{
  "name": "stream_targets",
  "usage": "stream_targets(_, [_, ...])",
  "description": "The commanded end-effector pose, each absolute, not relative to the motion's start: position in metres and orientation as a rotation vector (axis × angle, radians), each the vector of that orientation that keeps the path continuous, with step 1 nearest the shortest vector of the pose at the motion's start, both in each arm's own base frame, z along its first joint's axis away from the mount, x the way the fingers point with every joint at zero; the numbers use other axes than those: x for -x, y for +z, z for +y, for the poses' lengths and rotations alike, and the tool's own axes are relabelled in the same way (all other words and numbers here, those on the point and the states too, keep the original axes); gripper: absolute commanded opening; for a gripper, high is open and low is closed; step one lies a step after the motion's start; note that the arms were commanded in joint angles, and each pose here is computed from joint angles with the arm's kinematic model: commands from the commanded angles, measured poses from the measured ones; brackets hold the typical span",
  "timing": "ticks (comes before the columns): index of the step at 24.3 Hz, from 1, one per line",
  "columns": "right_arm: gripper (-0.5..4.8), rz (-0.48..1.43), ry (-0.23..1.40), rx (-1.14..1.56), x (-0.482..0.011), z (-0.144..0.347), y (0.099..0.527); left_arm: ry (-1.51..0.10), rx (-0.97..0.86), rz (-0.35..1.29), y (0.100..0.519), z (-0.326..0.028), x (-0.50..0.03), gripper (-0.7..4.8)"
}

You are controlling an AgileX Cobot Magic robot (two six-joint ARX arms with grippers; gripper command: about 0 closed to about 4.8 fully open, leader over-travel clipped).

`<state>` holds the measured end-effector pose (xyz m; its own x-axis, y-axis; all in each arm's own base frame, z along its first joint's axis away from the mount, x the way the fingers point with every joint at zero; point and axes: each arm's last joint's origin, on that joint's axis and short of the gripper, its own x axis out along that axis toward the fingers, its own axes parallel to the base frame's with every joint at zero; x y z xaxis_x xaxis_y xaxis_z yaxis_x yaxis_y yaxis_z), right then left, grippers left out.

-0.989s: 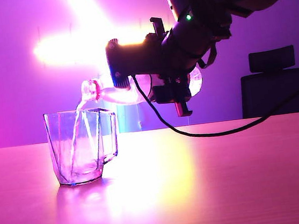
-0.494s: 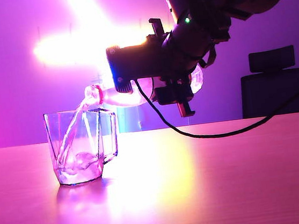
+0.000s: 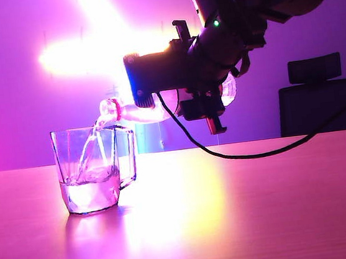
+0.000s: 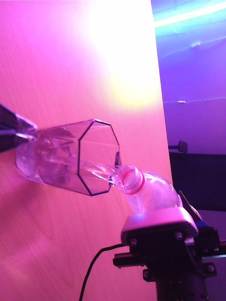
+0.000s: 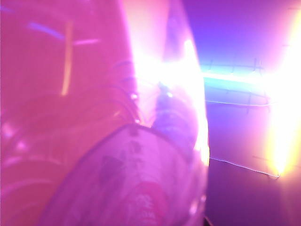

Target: Pick up the mineral water bottle on the table and pour water into the mug until it's half full.

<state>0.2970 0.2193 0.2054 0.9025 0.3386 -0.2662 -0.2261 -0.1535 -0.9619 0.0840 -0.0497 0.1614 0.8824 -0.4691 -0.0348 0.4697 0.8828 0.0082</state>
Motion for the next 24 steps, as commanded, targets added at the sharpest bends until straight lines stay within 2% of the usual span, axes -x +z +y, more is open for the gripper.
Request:
stream_targets(1, [2.54, -0.134, 0.442, 1.624, -0.298, 0.221, 0.216, -0.486, -0.009, 0.017, 0.164, -0.05, -0.084, -0.02])
stream_targets(9, [2.54, -0.131, 0.443, 1.614, -0.298, 0.221, 0.216, -0.486, -0.009, 0.017, 0.164, -0.05, -0.084, -0.02])
stream_targets(15, [2.55, -0.088, 0.444, 1.44, -0.298, 0.221, 0.216, -0.486, -0.009, 0.017, 0.164, -0.05, -0.084, -0.02])
stream_targets(20, [2.56, -0.094, 0.465, 1.403, -0.292, 0.228, 0.216, -0.486, -0.009, 0.017, 0.164, -0.05, -0.084, -0.02])
stream_targets(24, [2.85, -0.053, 0.456, 1.202, -0.287, 0.233, 0.218, -0.486, -0.009, 0.017, 0.164, -0.05, -0.084, -0.02])
